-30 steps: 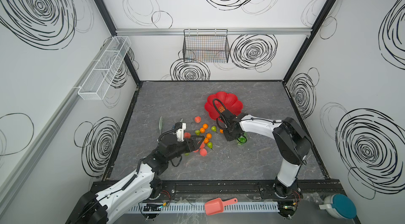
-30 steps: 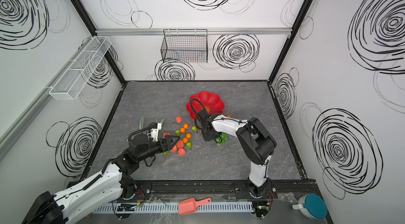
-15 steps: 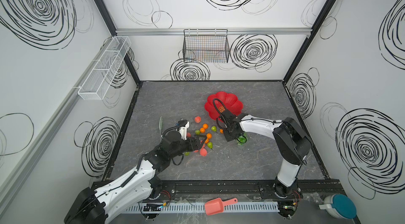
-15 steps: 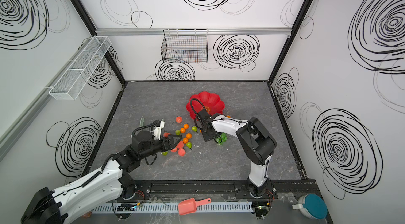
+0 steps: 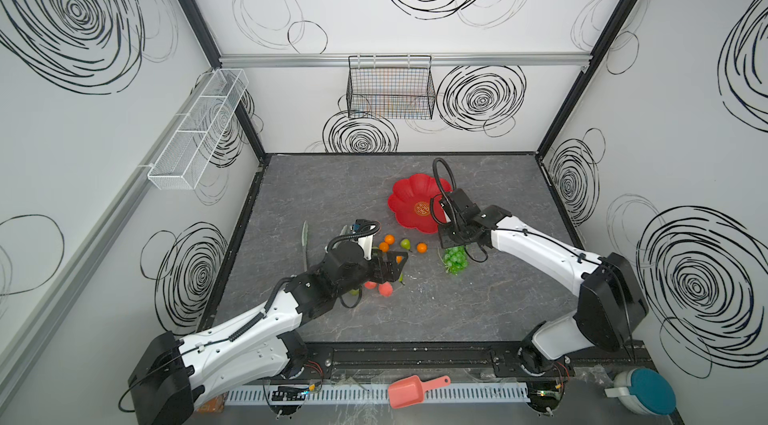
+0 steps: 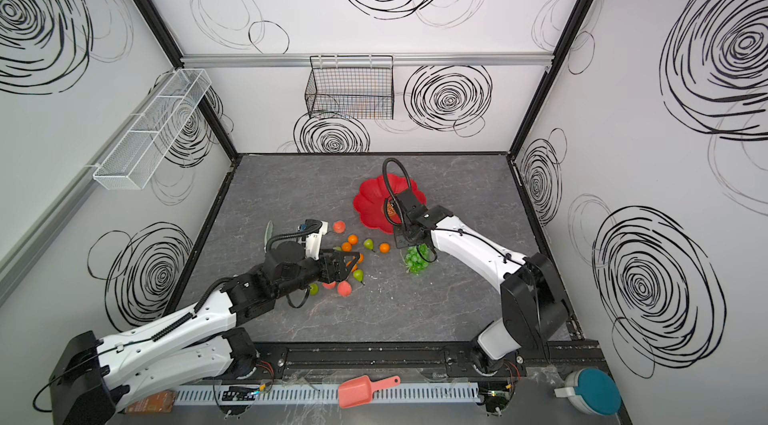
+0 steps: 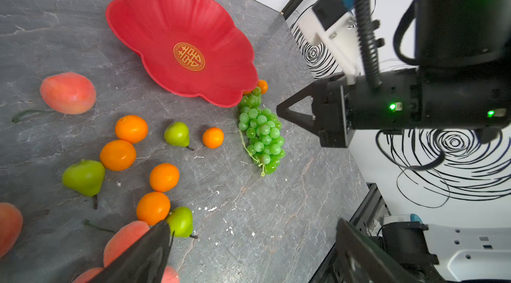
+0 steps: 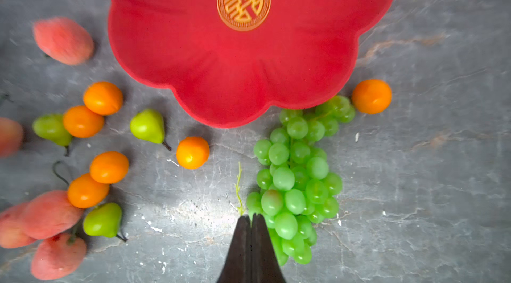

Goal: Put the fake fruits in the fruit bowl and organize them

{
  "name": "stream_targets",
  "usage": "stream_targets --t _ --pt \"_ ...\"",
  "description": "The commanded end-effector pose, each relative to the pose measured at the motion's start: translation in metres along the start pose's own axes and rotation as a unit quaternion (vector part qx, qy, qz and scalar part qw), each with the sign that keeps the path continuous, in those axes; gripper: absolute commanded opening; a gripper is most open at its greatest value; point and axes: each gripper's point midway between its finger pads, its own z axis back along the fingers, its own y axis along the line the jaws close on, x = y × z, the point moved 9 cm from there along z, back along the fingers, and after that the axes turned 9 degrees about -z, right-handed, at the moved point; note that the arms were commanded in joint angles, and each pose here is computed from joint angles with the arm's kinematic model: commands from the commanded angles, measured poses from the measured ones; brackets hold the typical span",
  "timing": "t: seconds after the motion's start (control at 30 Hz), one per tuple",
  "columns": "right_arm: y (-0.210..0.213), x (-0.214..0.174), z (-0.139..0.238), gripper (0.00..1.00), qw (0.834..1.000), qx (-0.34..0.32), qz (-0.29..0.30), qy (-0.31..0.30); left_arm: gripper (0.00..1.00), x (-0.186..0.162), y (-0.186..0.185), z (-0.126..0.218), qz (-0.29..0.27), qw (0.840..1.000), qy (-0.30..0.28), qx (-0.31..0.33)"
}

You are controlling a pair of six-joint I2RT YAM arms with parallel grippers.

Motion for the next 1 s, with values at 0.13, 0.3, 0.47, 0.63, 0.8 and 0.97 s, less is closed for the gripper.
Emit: stream_targets --t 0.13,0.3,0.47,0.63,0.8,0.97 --pt "-0.004 0.018 0.031 0.00 0.999 0.020 -0.013 -0.028 0.96 0.026 -0.016 -0.002 -0.016 0.999 -0.029 -0.017" --pt "0.008 -0.005 0.012 0.06 0.998 0.025 0.048 0.027 0.96 0.018 -0.013 -0.003 0.000 1.000 -0.013 -0.027" --pt "0.024 -0.034 -0.020 0.17 0.990 -0.043 0.108 0.078 0.96 0.001 0.004 -0.001 0.044 0.998 -0.007 -0.046" --pt "0.027 -0.046 -0.044 0.23 0.985 -0.070 0.119 0.103 0.96 -0.008 0.015 0.006 0.059 0.998 -0.009 -0.037" --pt "0.025 -0.046 -0.058 0.25 0.982 -0.091 0.123 0.113 0.96 -0.014 0.026 0.011 0.079 0.996 -0.014 -0.035" --pt "0.021 -0.047 -0.070 0.29 0.979 -0.102 0.120 0.130 0.96 -0.015 0.030 0.012 0.081 0.996 -0.014 -0.033"
